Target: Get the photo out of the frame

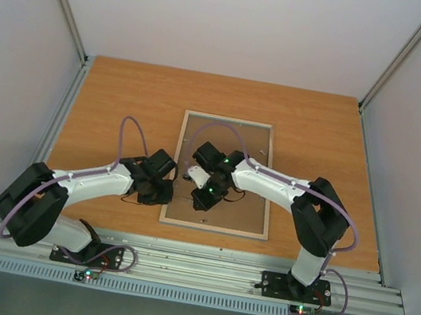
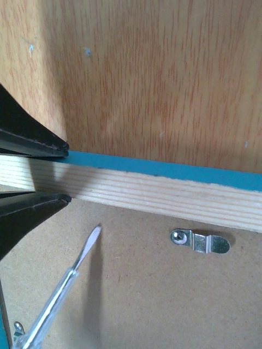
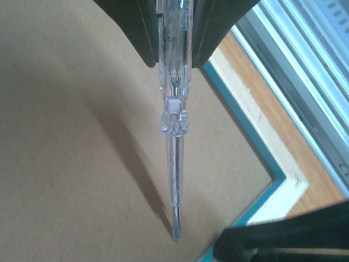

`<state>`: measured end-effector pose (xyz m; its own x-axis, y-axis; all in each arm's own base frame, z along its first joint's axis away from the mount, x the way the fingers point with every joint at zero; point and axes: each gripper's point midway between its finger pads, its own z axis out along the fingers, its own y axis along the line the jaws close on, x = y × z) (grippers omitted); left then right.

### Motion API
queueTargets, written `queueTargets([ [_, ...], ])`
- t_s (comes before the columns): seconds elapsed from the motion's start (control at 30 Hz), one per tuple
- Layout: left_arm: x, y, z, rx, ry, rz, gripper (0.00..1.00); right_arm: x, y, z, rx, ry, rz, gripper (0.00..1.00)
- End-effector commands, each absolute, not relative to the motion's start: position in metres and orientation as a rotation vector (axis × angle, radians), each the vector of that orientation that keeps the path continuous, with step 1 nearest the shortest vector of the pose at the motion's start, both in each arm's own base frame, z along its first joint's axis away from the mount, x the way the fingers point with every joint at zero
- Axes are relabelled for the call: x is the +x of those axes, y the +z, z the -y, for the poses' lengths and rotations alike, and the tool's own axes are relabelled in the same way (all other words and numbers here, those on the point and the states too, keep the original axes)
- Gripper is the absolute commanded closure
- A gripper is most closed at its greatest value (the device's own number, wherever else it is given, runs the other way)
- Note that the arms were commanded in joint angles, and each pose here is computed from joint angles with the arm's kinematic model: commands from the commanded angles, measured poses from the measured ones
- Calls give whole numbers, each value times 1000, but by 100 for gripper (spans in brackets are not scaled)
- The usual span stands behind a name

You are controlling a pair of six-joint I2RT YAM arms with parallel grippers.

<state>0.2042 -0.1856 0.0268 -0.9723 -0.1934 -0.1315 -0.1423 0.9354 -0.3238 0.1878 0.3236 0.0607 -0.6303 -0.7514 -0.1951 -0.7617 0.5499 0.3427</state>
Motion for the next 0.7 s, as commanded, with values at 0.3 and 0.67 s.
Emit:
queueTargets([
  [0.3,198,29,172,-386,-463,-2897,92,197,93,-305,-1174,647,-2663,99],
  [0.67,179,25,189,-277,-541,-2952,91,219,97,-298,-1041,641,-2638,99],
])
